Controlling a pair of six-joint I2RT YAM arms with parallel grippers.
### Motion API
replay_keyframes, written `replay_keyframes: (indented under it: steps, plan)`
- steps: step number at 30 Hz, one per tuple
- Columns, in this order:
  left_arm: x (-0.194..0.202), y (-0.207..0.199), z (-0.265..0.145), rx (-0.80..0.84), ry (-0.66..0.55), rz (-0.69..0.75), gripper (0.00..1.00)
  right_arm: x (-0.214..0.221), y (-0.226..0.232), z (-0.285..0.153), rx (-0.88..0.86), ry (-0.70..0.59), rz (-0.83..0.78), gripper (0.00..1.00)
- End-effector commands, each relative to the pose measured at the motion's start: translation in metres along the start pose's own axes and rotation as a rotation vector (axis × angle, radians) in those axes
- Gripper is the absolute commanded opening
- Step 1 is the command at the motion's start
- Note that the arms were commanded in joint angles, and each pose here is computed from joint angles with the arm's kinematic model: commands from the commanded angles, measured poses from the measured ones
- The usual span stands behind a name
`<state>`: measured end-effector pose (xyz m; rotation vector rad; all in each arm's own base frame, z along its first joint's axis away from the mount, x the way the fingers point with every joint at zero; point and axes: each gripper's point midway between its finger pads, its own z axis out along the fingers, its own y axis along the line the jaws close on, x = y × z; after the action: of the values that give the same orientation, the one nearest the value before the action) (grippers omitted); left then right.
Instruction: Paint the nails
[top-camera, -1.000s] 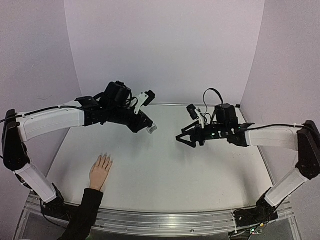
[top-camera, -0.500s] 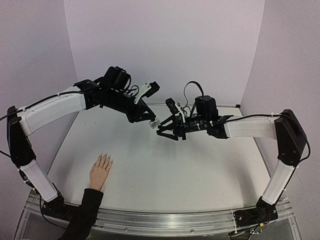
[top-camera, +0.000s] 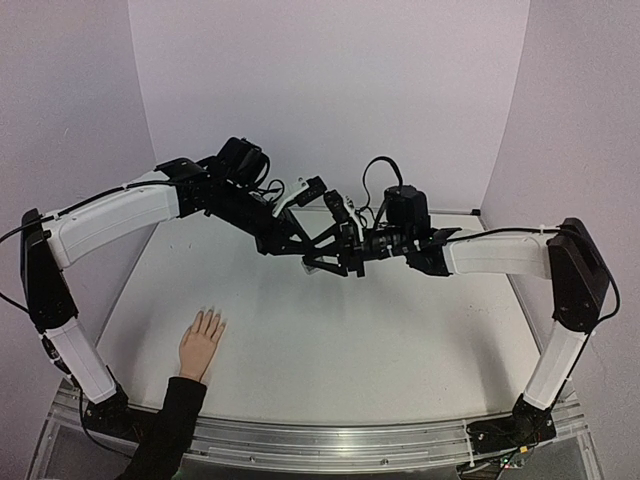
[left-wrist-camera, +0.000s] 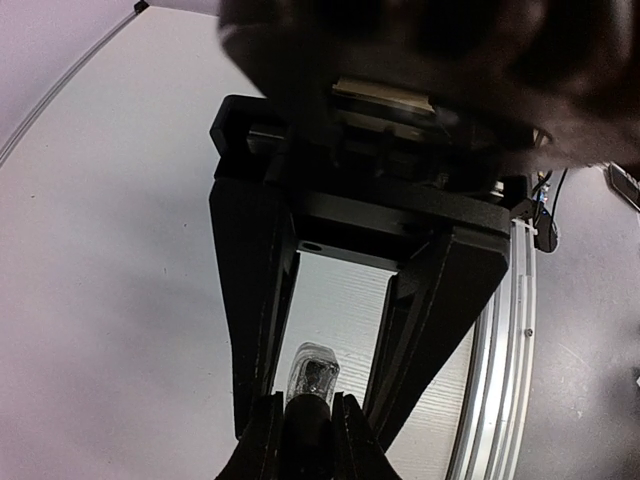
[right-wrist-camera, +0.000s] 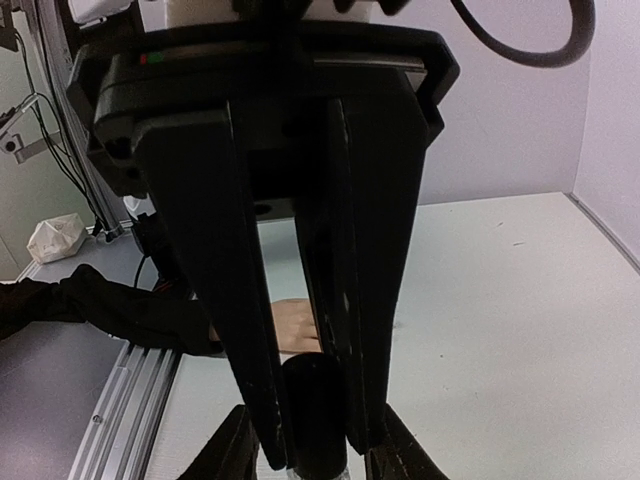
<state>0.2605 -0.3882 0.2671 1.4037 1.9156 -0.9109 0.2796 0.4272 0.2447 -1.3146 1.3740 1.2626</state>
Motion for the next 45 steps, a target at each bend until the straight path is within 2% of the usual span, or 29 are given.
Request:
replay_keyframes:
  steps: [1, 4, 11, 15, 17, 22, 27, 31, 33, 34, 35, 37, 38, 39, 41, 45]
  plan:
    - [-0.026, -0.007, -0.017, -0.002, -0.069, 0.06, 0.0, -0.012, 0.006, 0.003, -0.036, -0.032, -0.052, 0.41]
    - [-0.028, -0.007, -0.02, -0.011, -0.072, 0.067, 0.0, -0.006, 0.007, 0.002, -0.039, -0.023, -0.047, 0.46]
    - [-0.033, -0.007, -0.03, -0.042, -0.082, 0.089, 0.0, 0.005, 0.008, 0.002, -0.038, -0.005, -0.028, 0.48]
    - [-0.035, -0.006, -0.034, -0.061, -0.087, 0.096, 0.0, 0.007, 0.002, -0.002, 0.02, 0.002, -0.042, 0.54]
    - [-0.035, -0.007, -0.034, -0.053, -0.089, 0.095, 0.0, 0.004, 0.001, -0.003, 0.031, 0.0, -0.05, 0.53]
    - [-0.034, -0.007, -0.032, -0.048, -0.084, 0.092, 0.0, -0.002, 0.001, 0.001, 0.003, 0.002, -0.038, 0.27]
    - [-0.034, -0.006, -0.031, -0.054, -0.084, 0.094, 0.0, -0.002, -0.001, 0.0, 0.02, 0.005, -0.045, 0.19]
    - [-0.037, 0.0, -0.031, -0.084, -0.098, 0.097, 0.0, -0.002, -0.01, -0.002, 0.088, 0.013, -0.063, 0.0]
    - [-0.039, 0.007, -0.029, -0.11, -0.104, 0.083, 0.0, -0.003, -0.015, -0.004, 0.131, 0.015, -0.078, 0.0]
    - [-0.04, 0.012, -0.028, -0.13, -0.108, 0.073, 0.02, -0.004, -0.019, -0.006, 0.16, 0.016, -0.081, 0.0]
    - [-0.042, 0.018, -0.028, -0.157, -0.119, 0.052, 0.14, -0.005, -0.026, -0.009, 0.214, 0.017, -0.081, 0.0]
    - [-0.046, 0.03, -0.034, -0.191, -0.168, 0.002, 0.48, -0.007, -0.045, -0.02, 0.358, 0.019, -0.077, 0.0]
    - [-0.05, 0.035, -0.039, -0.204, -0.213, -0.024, 0.61, -0.008, -0.055, -0.029, 0.447, 0.016, -0.071, 0.0]
    - [-0.052, 0.04, -0.045, -0.219, -0.256, -0.054, 0.69, -0.01, -0.064, -0.039, 0.531, 0.01, -0.065, 0.0]
    - [-0.05, 0.051, -0.058, -0.277, -0.333, -0.119, 0.83, -0.013, -0.073, -0.055, 0.646, -0.016, -0.057, 0.0]
    - [-0.058, 0.074, -0.079, -0.375, -0.518, -0.356, 0.88, -0.019, -0.086, -0.085, 0.832, -0.09, 0.018, 0.0]
